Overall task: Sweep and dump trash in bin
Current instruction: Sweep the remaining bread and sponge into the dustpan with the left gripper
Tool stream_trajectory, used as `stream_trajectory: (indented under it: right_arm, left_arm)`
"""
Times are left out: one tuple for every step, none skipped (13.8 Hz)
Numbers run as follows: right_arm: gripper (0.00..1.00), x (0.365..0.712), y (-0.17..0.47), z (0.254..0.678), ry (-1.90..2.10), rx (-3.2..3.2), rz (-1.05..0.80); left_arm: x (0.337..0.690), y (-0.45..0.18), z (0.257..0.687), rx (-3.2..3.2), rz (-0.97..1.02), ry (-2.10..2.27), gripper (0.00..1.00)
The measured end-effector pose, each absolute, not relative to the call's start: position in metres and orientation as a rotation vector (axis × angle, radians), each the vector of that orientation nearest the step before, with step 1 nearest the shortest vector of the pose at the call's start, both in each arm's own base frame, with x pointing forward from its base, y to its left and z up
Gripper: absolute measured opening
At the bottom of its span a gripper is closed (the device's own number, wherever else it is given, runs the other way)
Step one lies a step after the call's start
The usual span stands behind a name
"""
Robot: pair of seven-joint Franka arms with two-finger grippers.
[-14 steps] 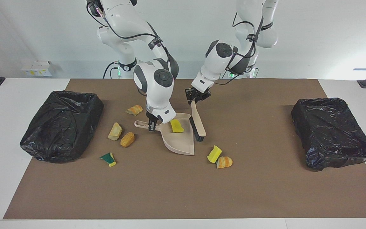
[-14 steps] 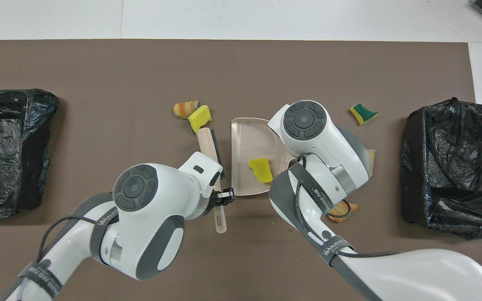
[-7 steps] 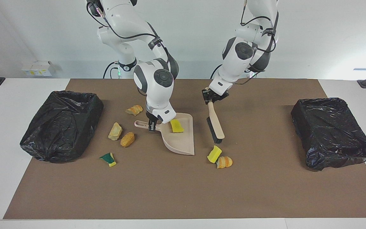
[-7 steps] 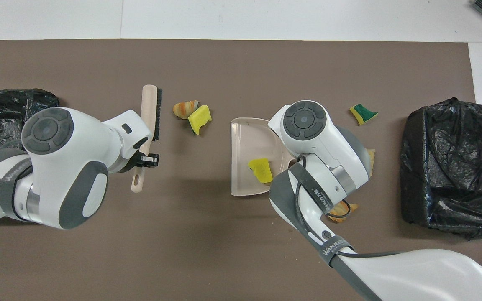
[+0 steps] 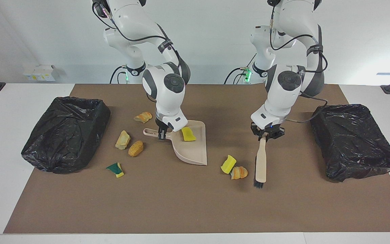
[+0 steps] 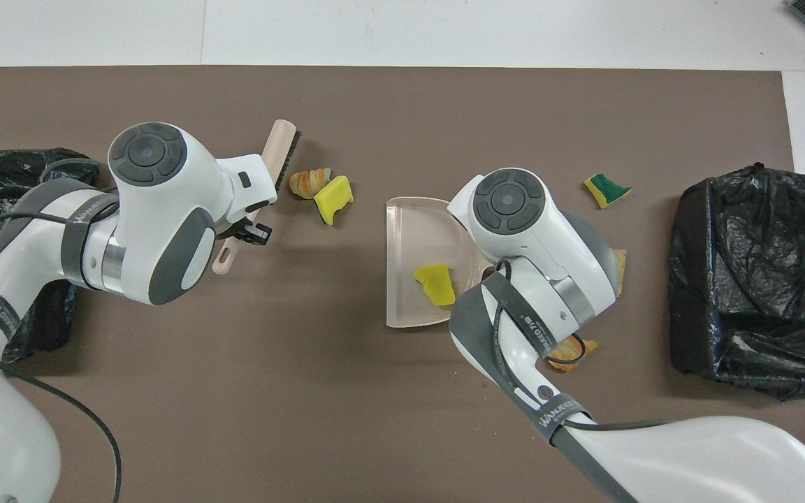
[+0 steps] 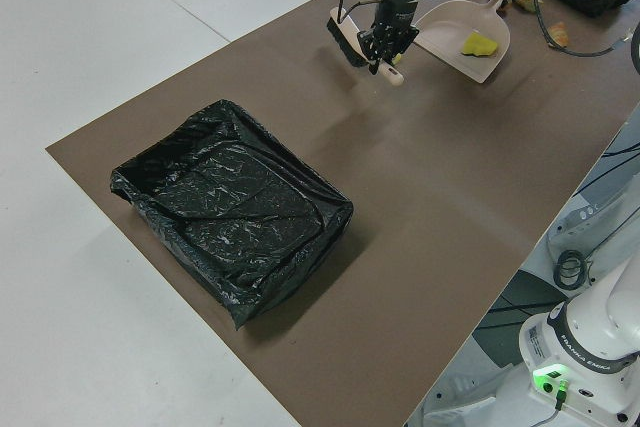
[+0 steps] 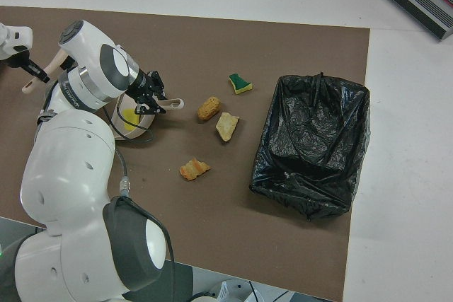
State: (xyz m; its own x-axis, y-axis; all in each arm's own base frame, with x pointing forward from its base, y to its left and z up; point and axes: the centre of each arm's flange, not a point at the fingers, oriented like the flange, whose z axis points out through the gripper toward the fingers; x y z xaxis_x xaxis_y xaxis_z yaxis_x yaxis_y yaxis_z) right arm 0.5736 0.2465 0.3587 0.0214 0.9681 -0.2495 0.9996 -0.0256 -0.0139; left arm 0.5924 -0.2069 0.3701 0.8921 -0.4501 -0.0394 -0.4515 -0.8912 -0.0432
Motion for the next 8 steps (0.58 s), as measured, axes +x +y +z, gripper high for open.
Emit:
stream_trajectory:
  right_arm:
    - [0.32, 0.574, 0.247, 0.359, 2.070, 2.119, -0.283]
    - [0.32, 0.574, 0.247, 0.359, 2.070, 2.119, -0.284]
    - [0.32, 0.574, 0.247, 0.359, 2.070, 2.119, -0.284]
    - [0.32, 0.574, 0.247, 0.359, 2.070, 2.119, -0.284]
    - [0.32, 0.574, 0.247, 0.359, 2.070, 2.119, -0.284]
    - [0.32, 0.574, 0.247, 0.359, 2.070, 2.119, -0.284]
    - [0.32, 0.574, 0.247, 0.359, 2.070, 2.119, -0.284]
    - [0.32, 0.574, 0.247, 0.359, 2.070, 2.119, -0.284]
  left_arm:
    - [0.587, -0.216, 0.364, -2.995, 0.071, 0.751, 0.27]
    - [0.579, -0.229, 0.356, -2.981, 0.109, 0.788, 0.27]
    - [0.572, -0.240, 0.351, -2.968, 0.144, 0.814, 0.27]
    - [0.565, -0.250, 0.350, -2.957, 0.170, 0.830, 0.27]
    - [0.558, -0.261, 0.350, -2.949, 0.188, 0.838, 0.27]
    - [0.551, -0.271, 0.349, -2.943, 0.200, 0.841, 0.27]
    - [0.544, -0.280, 0.348, -2.939, 0.209, 0.843, 0.27]
    - [0.535, -0.289, 0.346, -2.944, 0.222, 0.845, 0.27]
